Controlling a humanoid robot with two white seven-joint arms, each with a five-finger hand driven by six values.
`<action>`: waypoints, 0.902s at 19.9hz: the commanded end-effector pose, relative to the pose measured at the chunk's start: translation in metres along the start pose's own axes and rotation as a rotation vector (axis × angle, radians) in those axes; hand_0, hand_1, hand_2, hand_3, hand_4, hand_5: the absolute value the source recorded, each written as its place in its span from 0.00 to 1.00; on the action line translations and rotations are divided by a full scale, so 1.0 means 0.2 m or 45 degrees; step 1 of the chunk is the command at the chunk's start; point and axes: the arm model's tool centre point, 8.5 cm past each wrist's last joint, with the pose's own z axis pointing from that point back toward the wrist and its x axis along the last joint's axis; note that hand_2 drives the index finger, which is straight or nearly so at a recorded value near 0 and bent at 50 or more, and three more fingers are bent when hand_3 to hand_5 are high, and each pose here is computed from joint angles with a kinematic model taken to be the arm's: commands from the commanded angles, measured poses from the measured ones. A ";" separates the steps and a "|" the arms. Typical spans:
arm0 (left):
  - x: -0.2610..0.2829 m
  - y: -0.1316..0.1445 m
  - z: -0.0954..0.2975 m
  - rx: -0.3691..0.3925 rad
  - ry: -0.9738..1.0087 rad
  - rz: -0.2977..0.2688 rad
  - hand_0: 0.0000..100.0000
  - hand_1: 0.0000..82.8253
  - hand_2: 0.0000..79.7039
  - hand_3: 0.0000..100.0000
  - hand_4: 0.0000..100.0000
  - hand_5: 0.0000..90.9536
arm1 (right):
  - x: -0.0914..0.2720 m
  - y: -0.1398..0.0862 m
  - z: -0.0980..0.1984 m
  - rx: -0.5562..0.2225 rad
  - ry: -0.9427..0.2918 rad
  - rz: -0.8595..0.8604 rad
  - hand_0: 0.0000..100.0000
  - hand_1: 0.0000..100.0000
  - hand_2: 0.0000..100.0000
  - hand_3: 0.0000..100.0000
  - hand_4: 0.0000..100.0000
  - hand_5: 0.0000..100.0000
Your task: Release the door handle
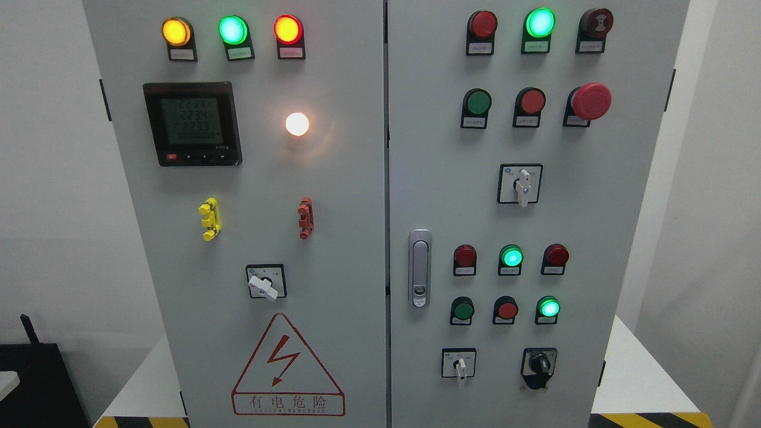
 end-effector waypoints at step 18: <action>-0.03 0.00 0.01 0.000 0.027 -0.016 0.12 0.47 0.00 0.00 0.00 0.00 | 0.19 0.11 -0.36 -0.021 -0.334 1.055 0.45 0.23 0.00 0.66 0.70 0.79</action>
